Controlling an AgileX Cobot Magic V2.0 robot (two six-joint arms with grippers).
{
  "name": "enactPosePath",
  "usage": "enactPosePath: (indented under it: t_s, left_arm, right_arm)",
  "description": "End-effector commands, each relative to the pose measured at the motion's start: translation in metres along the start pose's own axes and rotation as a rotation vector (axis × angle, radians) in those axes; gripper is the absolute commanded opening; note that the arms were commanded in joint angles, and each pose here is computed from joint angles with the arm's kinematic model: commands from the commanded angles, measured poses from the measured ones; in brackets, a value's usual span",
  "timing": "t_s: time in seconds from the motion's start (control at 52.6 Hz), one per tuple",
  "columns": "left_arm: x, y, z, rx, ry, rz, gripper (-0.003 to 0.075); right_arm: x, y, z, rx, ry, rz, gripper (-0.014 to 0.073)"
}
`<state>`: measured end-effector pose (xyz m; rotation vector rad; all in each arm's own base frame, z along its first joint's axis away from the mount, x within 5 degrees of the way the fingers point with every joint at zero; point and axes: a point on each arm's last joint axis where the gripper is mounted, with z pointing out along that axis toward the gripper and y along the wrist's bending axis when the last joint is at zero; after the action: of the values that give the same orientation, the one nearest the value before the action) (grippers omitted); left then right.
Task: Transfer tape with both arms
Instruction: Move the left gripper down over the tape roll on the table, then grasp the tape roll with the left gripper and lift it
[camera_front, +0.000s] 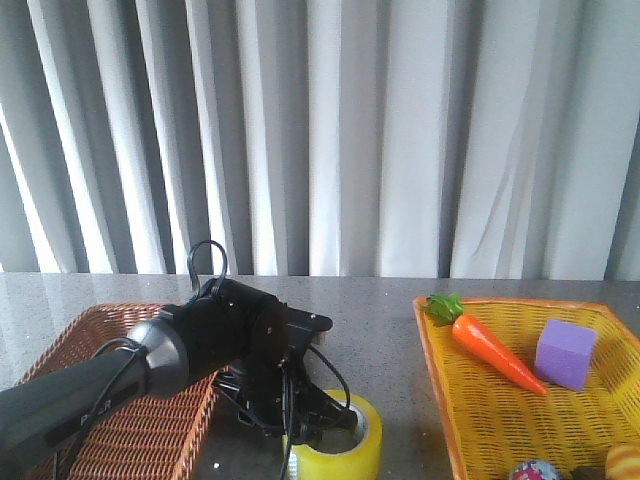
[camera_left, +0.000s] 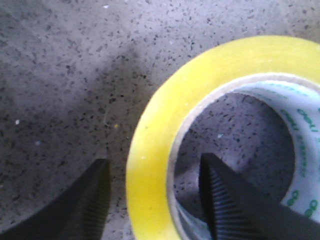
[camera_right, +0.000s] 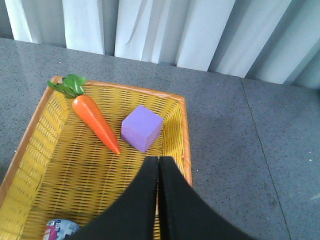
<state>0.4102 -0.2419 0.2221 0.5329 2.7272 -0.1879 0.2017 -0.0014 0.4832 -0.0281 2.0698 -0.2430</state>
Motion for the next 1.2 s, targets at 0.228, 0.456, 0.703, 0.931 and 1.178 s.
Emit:
enactPosePath:
  t_s: [0.228,0.456,0.703,0.931,1.178]
  left_arm:
    - [-0.025,-0.006,-0.053,0.028,-0.162,-0.001,0.0036]
    - [-0.04,-0.008,-0.094,0.039,-0.239,0.002,-0.0007]
    - [-0.044,0.008,-0.131,-0.11,-0.251,0.077,-0.0006]
    - [-0.039,0.065,-0.192,-0.145,-0.372,-0.071,0.0]
    - [-0.018,0.146,-0.252,-0.057,-0.494,-0.303,0.0004]
  right_arm:
    - [-0.01,-0.006,-0.012,0.025,-0.1,-0.004,-0.0008]
    - [-0.01,-0.006,-0.012,0.025,-0.1,-0.004,-0.0008]
    - [-0.01,-0.006,-0.012,0.025,-0.1,-0.004,-0.0008]
    - [-0.01,-0.006,-0.012,0.026,-0.1,-0.005,-0.0008]
    - [-0.01,-0.006,-0.012,0.026,-0.1,-0.005,-0.0008]
